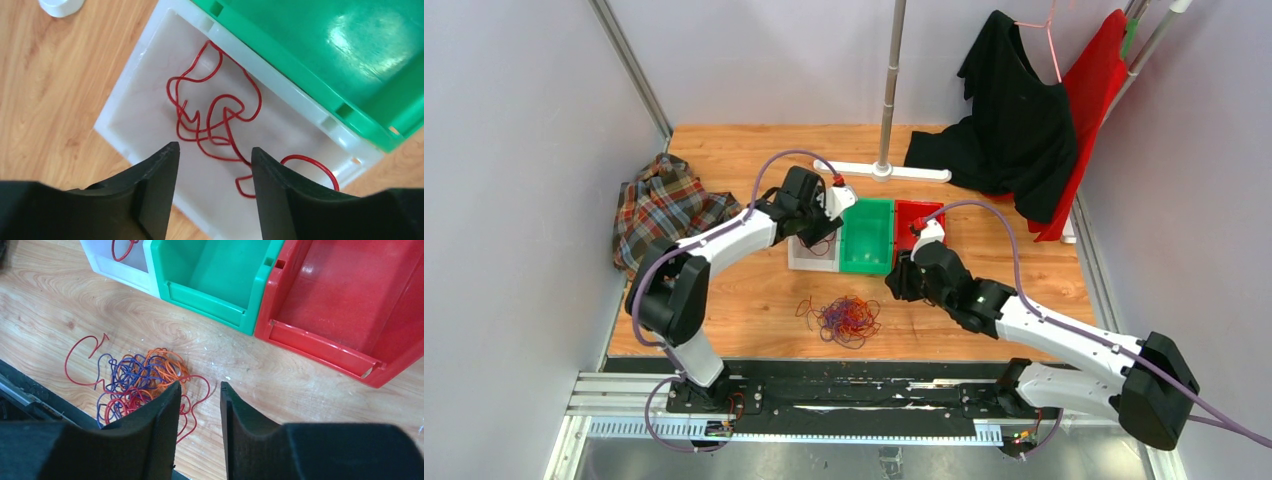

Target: Untangle the cables

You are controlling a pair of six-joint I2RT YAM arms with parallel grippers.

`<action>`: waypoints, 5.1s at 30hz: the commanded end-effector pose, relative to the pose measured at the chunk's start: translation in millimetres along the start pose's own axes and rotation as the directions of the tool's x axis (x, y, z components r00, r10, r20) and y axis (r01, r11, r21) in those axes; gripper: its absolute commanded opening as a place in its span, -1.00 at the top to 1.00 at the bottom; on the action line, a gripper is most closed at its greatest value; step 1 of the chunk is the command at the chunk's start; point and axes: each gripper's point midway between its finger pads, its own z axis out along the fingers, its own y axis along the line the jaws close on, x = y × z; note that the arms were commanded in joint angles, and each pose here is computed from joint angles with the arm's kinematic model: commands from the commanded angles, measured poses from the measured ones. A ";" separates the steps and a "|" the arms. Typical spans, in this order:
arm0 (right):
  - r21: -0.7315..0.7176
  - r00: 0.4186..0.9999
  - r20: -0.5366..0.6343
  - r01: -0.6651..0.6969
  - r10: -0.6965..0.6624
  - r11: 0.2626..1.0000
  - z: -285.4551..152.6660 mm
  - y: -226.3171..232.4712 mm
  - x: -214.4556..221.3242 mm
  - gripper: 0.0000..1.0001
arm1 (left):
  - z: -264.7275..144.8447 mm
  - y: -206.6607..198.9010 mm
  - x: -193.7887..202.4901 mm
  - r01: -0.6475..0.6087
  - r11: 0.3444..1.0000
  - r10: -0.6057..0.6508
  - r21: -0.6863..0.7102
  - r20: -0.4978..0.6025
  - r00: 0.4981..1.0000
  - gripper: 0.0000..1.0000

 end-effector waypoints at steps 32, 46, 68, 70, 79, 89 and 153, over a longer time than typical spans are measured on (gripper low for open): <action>-0.421 0.972 -0.157 0.094 -0.174 0.902 9.0 93.2 60.2 0.25 | -157.9 -108.8 -21.4 -0.057 0.885 -0.009 0.461 0.141 0.990 -0.96; -0.550 0.988 -0.026 0.115 -0.155 0.827 -23.7 130.9 12.0 0.99 | -186.2 -125.5 -32.6 -0.065 0.843 -0.064 0.533 0.221 0.973 -1.00; -0.629 0.984 0.062 0.169 -0.168 0.759 -44.0 180.4 -16.6 0.99 | -211.5 -157.3 -37.1 -0.002 0.732 -0.200 0.681 0.217 0.955 -0.03; -0.627 0.984 0.069 0.170 -0.163 0.761 -44.1 179.6 -17.4 0.99 | -209.9 -157.2 -35.9 0.003 0.734 -0.200 0.680 0.211 0.957 0.12; -0.629 0.987 0.086 0.162 -0.139 0.761 -43.1 181.8 -21.8 0.99 | -203.9 -148.5 -49.2 0.070 0.752 -0.268 0.656 0.206 0.941 0.60; -0.585 0.990 0.101 0.142 -0.102 0.799 -37.4 171.3 -23.3 0.70 | -214.7 -137.4 -57.7 0.097 0.788 -0.290 0.608 0.227 0.930 0.99; -0.238 0.997 0.056 0.070 -0.059 0.969 30.9 81.6 64.9 0.10 | -250.9 -86.8 -22.5 -0.177 0.948 0.104 0.263 0.271 0.957 -0.11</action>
